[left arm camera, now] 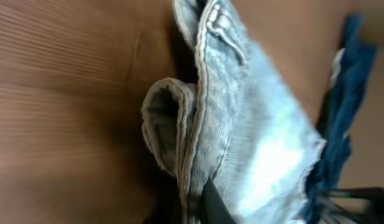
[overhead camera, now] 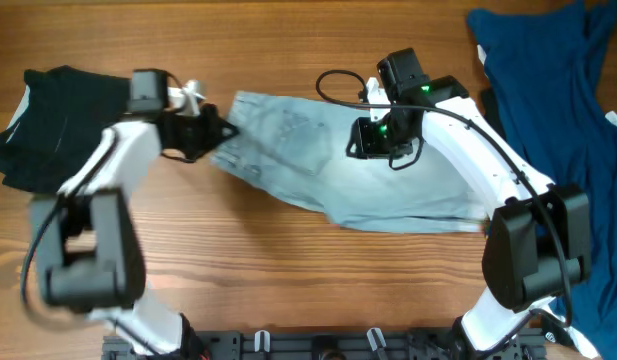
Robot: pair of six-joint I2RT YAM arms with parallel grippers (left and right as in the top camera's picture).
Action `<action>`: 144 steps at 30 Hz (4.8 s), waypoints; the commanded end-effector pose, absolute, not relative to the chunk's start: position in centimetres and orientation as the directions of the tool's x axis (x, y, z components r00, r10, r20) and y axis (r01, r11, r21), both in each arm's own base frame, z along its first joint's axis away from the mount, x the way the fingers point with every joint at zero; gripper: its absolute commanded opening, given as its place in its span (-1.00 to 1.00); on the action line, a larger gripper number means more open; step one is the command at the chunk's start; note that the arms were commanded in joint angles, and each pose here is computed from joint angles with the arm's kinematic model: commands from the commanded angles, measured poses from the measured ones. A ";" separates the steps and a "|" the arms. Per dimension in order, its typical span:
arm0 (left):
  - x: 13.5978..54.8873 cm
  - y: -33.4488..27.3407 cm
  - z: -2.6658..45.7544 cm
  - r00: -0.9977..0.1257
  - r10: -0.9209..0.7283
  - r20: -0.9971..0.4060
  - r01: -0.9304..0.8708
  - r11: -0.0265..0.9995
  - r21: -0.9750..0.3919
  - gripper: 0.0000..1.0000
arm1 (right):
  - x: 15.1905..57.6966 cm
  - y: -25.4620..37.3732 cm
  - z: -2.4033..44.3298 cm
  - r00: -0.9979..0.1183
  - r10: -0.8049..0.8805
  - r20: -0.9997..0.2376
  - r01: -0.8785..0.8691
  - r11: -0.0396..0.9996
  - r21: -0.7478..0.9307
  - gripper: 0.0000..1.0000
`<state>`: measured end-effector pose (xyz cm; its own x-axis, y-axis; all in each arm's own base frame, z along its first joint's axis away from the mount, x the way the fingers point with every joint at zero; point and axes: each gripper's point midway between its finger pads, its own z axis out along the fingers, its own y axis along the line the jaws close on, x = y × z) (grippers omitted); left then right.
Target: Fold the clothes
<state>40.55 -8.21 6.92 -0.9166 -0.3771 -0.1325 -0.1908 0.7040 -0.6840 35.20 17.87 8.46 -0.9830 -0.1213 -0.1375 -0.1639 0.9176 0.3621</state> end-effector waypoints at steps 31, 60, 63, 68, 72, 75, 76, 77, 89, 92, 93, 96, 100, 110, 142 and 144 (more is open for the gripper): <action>32.7 -6.5 21.5 -0.845 -0.391 -0.364 -0.091 0.777 -0.623 -0.91 | 33.7 18.3 8.0 -0.990 -0.100 -0.096 -0.117 0.976 0.181 -0.77; 28.9 -30.5 16.4 -0.937 -0.223 -0.270 -0.004 0.777 -0.629 -0.92 | 25.3 11.2 -3.2 -0.992 0.015 0.126 0.024 0.998 0.064 -0.70; 29.0 -30.7 16.5 -0.936 -0.223 -0.273 0.000 0.774 -0.633 -0.78 | 25.0 11.1 -3.2 -0.990 0.019 0.137 0.027 0.998 0.058 -0.70; 28.3 -31.2 16.6 -0.949 -0.199 -0.244 0.010 0.757 -0.653 -0.51 | 28.7 10.2 3.1 -0.995 0.091 0.038 0.091 0.996 0.012 -0.72; 28.3 -30.8 16.8 -0.945 -0.131 -0.298 0.091 0.772 -0.629 -0.53 | 33.2 9.6 13.0 -0.979 0.095 -0.179 0.082 0.994 0.075 -0.54; 30.8 -26.9 17.3 -0.910 -0.158 -0.384 0.093 0.824 -0.559 -0.44 | 32.8 13.6 16.1 -0.971 -0.070 -0.227 -0.132 0.954 0.270 -0.43; 32.6 -24.4 17.1 -0.886 -0.206 -0.415 0.045 0.853 -0.519 -0.35 | 32.1 14.6 15.4 -0.971 -0.121 -0.206 -0.180 0.937 0.298 -0.42; 34.1 -22.4 16.7 -0.867 -0.229 -0.443 0.015 0.876 -0.482 -0.30 | 31.3 15.5 14.0 -0.972 -0.160 -0.175 -0.209 0.925 0.317 -0.42; 30.9 -18.2 0.5 -0.968 -0.241 0.065 -0.249 0.923 -0.294 -0.35 | 27.6 11.2 -0.9 -1.000 0.003 0.028 0.002 1.000 -0.026 -0.35; 26.2 -17.4 0.6 -0.925 -0.270 0.268 -0.331 0.919 -0.215 -0.51 | 34.8 10.8 -0.2 -0.973 -0.004 -0.233 -0.011 0.999 0.031 -0.28; 24.8 -17.5 0.9 -0.905 -0.271 0.329 -0.348 0.915 -0.204 -0.58 | 36.2 11.4 0.6 -0.961 -0.025 -0.275 -0.046 0.996 0.070 -0.27; 23.6 -18.7 3.7 -0.903 -0.217 0.372 -0.334 0.897 -0.289 -0.65 | 38.6 12.9 4.9 -0.942 -0.048 -0.331 -0.094 0.988 0.126 -0.21; 33.2 -17.2 10.6 -0.965 -0.148 -0.215 -0.050 0.914 -0.404 0.47 | 37.4 13.9 12.9 -0.936 -0.009 -0.353 -0.092 0.971 0.220 -0.10; 36.8 -19.0 3.1 -0.981 -0.015 -0.193 0.084 0.867 -0.491 0.64 | 26.6 11.8 4.0 -0.997 0.071 0.004 0.070 0.981 0.179 -0.07; 31.4 -25.0 0.5 -0.990 0.139 -0.008 0.119 0.814 -0.568 -0.17 | 34.5 11.1 6.3 -0.896 0.013 -0.445 -0.052 0.990 0.134 0.10; 32.5 -25.2 1.4 -0.990 0.130 -0.055 0.137 0.803 -0.579 -0.92 | 34.6 11.1 9.0 -0.862 0.022 -0.506 -0.061 0.987 0.147 0.10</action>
<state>32.51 -24.42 0.98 -0.9921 0.1162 -0.0465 0.1228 0.8330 -0.5395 33.75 11.03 5.39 -0.9072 -0.0006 -0.4208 -0.0568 0.9910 0.1212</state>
